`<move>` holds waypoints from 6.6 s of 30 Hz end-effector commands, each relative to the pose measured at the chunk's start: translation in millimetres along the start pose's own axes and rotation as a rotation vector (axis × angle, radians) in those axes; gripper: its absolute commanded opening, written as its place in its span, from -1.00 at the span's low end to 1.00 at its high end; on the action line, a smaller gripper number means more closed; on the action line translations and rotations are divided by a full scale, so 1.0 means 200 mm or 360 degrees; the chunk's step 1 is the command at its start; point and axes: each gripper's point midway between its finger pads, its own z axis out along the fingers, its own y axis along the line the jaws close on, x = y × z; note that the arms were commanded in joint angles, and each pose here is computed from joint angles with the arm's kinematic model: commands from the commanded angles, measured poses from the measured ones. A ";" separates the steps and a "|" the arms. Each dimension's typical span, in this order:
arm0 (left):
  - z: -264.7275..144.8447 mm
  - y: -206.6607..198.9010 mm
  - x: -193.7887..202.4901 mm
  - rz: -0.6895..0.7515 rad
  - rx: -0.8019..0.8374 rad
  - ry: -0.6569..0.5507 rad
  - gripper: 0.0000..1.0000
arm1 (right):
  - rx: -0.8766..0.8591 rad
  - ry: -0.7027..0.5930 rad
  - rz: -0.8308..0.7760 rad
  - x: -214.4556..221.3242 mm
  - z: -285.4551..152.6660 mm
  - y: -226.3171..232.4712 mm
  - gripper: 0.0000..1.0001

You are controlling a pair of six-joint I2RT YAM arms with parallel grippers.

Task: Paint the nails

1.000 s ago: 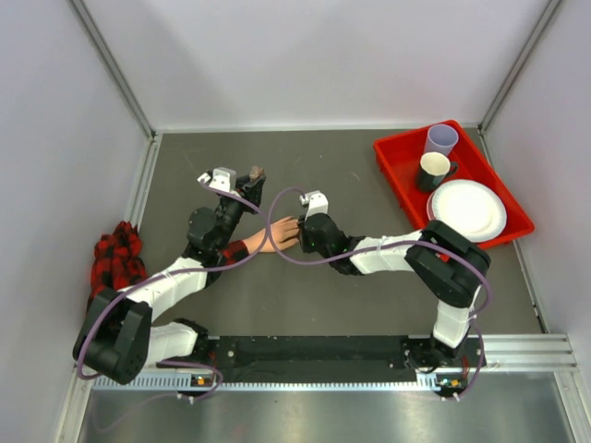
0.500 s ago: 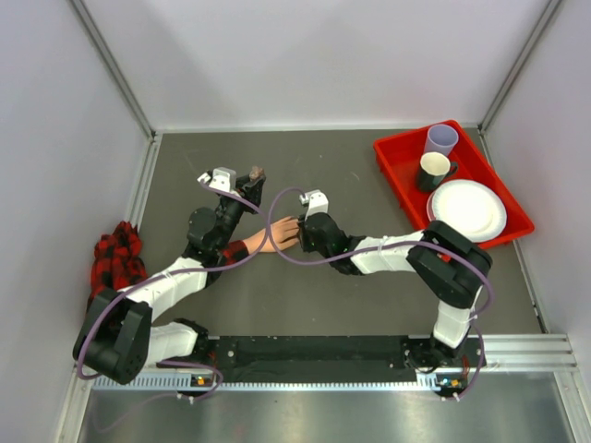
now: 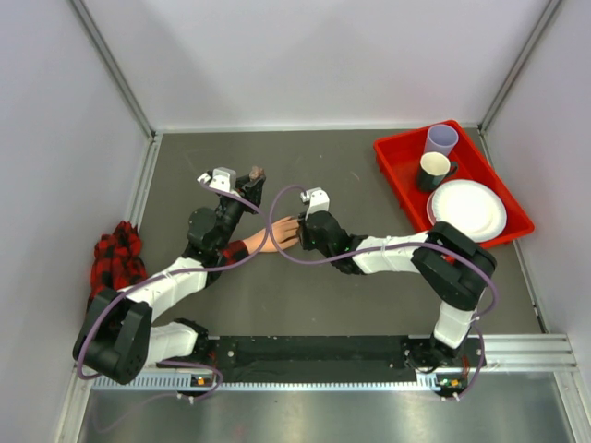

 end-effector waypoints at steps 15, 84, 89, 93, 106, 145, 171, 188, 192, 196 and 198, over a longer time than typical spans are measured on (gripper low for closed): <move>0.00 -0.02 -0.11 -0.0007 0.0021 -0.0110 -1.00 | -0.0080 -0.0087 0.0035 -0.11 0.03 0.10 -1.00; -0.01 -0.02 -0.12 -0.0005 0.0021 -0.0114 -1.00 | 0.0039 -0.0053 0.0066 -0.10 0.08 -0.01 -1.00; -0.01 -0.01 -0.11 -0.0004 0.0018 -0.0110 -1.00 | 0.0052 -0.0052 0.0061 -0.10 0.09 -0.02 -1.00; -0.01 -0.02 -0.12 -0.0002 0.0019 -0.0112 -1.00 | 0.0052 -0.0045 0.0059 -0.10 0.09 -0.02 -1.00; -0.01 -0.02 -0.11 -0.0002 0.0023 -0.0109 -1.00 | -0.0005 -0.0032 0.0050 -0.06 0.03 0.04 -1.00; 0.00 -0.02 -0.11 -0.0009 0.0033 -0.0110 -1.00 | -0.0060 -0.0063 0.0042 -0.08 -0.01 0.09 -1.00; -0.01 -0.02 -0.12 -0.0008 0.0027 -0.0116 -1.00 | -0.0103 -0.0086 0.0044 -0.11 -0.02 0.13 -1.00; -0.01 -0.02 -0.12 -0.0006 0.0029 -0.0113 -1.00 | -0.0102 -0.0099 0.0036 -0.13 -0.02 0.14 -1.00; -0.01 -0.02 -0.12 -0.0006 0.0032 -0.0115 -1.00 | -0.0102 -0.0106 0.0035 -0.14 -0.02 0.14 -1.00; -0.01 -0.02 -0.12 -0.0006 0.0029 -0.0116 -1.00 | -0.0105 -0.0107 0.0036 -0.14 -0.02 0.14 -1.00; -0.01 -0.02 -0.12 -0.0006 0.0029 -0.0115 -1.00 | -0.0103 -0.0108 0.0036 -0.14 -0.02 0.14 -1.00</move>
